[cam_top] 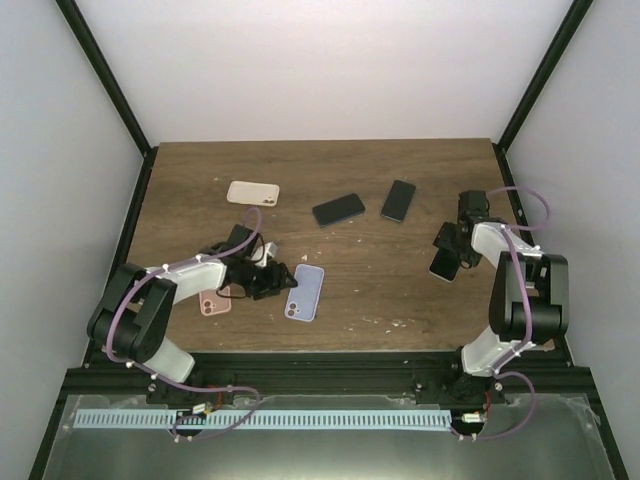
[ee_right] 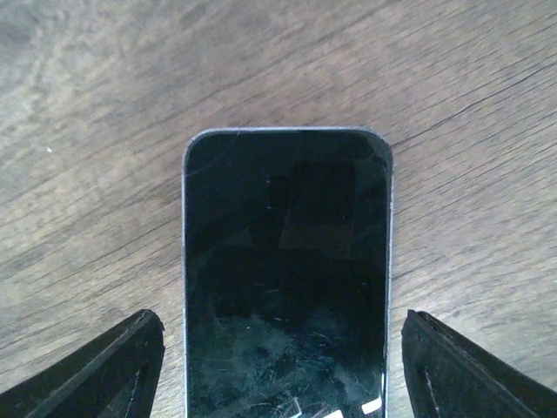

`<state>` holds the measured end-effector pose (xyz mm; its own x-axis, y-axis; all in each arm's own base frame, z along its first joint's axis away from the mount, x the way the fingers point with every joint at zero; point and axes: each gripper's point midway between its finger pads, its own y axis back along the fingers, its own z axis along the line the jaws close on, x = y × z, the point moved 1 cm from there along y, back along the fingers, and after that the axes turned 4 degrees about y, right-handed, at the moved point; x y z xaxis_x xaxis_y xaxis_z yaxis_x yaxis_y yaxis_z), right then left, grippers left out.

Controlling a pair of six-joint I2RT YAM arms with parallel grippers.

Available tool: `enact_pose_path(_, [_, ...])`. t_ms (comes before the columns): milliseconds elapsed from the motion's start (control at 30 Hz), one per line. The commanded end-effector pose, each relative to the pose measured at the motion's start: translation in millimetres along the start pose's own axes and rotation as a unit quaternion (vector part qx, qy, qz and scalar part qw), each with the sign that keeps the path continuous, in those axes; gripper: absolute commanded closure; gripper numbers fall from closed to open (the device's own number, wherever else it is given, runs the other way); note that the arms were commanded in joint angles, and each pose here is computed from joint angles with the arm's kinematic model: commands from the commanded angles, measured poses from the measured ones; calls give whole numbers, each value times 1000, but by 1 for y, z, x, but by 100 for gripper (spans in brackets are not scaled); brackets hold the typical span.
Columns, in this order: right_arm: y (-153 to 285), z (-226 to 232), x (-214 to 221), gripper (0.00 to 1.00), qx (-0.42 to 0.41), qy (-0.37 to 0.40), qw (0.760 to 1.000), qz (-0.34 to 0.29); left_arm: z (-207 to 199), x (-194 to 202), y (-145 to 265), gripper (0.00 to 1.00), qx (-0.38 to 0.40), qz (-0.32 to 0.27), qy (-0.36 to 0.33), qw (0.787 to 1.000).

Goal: Put the phone into the phone case

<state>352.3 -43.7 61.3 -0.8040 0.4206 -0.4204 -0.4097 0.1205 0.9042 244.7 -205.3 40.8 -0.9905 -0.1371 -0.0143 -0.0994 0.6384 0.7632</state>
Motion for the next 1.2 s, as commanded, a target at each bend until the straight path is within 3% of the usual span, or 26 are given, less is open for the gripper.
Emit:
enact_pose_path(0, [-11, -2, 1, 22, 4, -4, 1000, 15, -4, 6, -8, 36, 17, 10, -1, 1000])
enact_pose_path(267, [-18, -12, 12, 10, 30, -6, 999, 33, -18, 15, -21, 38, 33, 29, -9, 999])
enact_pose_path(700, [-28, 2, 18, 9, -6, 8, 998, 54, -48, 29, -42, 39, 70, 57, -16, 996])
enact_pose_path(900, [-33, 0, 28, 14, 9, 20, 997, 70, -35, 25, -39, 40, -31, 28, -72, 997])
enact_pose_path(1167, [-32, 2, 33, 27, 19, 33, 997, 72, -21, 8, -33, 44, -151, -32, -136, 979])
